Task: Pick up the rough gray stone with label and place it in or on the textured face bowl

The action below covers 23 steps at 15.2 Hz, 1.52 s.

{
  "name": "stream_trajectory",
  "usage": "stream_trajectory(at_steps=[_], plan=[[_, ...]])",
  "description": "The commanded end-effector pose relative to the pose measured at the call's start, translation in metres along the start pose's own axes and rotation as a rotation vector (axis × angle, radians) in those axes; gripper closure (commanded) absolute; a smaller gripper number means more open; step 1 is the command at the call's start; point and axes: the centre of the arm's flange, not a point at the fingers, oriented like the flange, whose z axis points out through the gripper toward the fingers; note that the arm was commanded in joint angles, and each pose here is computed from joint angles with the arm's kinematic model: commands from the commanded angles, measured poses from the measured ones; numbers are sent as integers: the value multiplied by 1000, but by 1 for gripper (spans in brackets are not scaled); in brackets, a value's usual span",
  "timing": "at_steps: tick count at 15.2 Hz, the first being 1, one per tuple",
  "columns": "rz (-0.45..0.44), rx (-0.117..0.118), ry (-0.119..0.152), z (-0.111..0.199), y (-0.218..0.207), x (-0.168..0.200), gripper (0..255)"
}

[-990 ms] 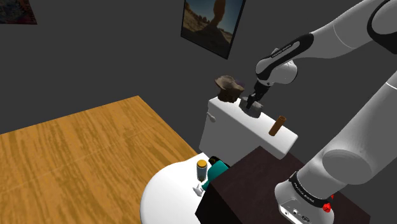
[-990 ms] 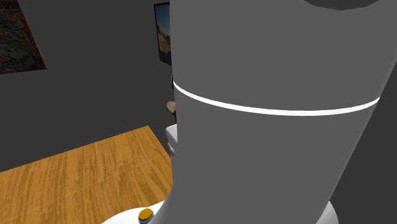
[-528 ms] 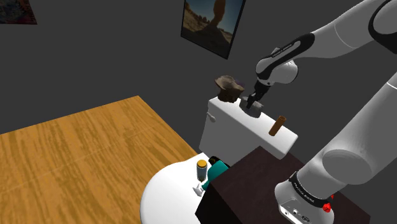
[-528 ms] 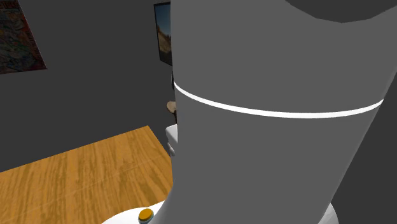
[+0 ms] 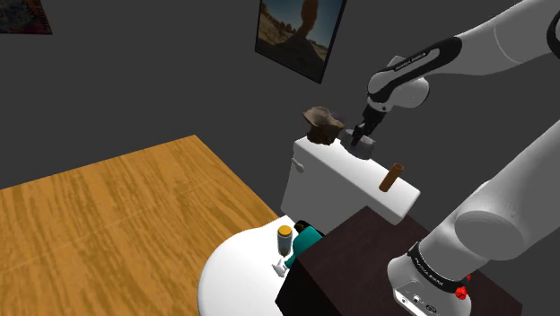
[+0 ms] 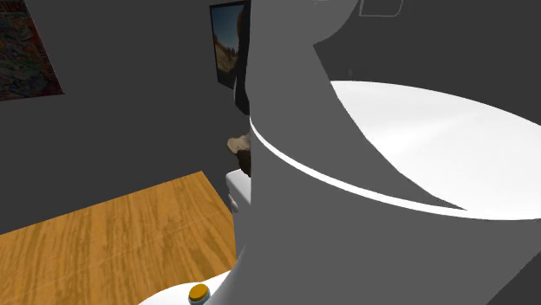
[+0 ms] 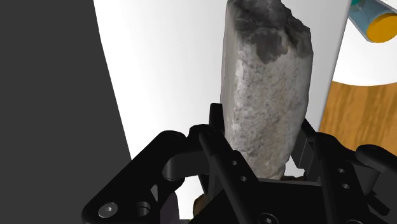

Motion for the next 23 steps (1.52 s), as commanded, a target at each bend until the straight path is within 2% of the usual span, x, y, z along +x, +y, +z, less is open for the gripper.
stream_trajectory(at_steps=[1, 23], plan=[[0, 0, 0, -12, 0, 2, 255], [0, 0, 0, -128, -5, 8, 255]])
